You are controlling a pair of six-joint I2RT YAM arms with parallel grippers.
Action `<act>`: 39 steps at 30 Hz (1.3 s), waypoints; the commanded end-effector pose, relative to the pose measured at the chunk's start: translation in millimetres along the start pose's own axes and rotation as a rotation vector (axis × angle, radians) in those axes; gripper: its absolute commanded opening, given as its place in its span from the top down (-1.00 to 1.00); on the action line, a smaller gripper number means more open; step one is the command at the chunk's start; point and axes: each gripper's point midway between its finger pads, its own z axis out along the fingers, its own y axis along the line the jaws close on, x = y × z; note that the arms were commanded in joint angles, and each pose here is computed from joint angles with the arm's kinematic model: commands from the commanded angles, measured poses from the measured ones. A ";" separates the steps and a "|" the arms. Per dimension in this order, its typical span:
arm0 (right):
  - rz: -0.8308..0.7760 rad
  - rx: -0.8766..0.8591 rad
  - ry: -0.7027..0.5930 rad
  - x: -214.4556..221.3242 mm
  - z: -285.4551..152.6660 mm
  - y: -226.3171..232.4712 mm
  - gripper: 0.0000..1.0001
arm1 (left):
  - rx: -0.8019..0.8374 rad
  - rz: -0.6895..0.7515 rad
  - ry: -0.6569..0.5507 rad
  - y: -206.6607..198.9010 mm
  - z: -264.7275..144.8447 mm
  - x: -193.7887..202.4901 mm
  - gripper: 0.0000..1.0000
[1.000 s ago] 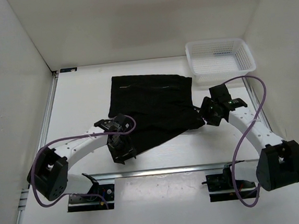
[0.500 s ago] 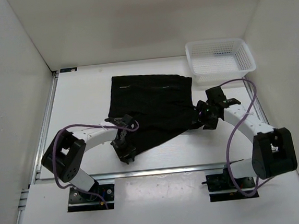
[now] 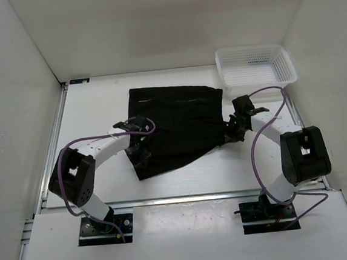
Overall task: Fold and stack the shorts
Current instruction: Flatten the shorts out
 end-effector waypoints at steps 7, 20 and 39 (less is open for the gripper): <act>-0.068 -0.219 -0.325 -136.7 -117.9 112.2 1.00 | 0.101 -0.102 -0.440 7.0 -152.7 -172.2 0.79; -0.026 -0.100 -0.269 -99.3 -97.8 65.1 1.00 | 0.356 0.228 -0.189 -61.6 -127.6 -70.9 0.79; -0.031 -0.078 -0.249 -122.1 -95.8 48.4 1.00 | 0.127 0.538 -0.169 -179.5 -21.3 45.0 -0.77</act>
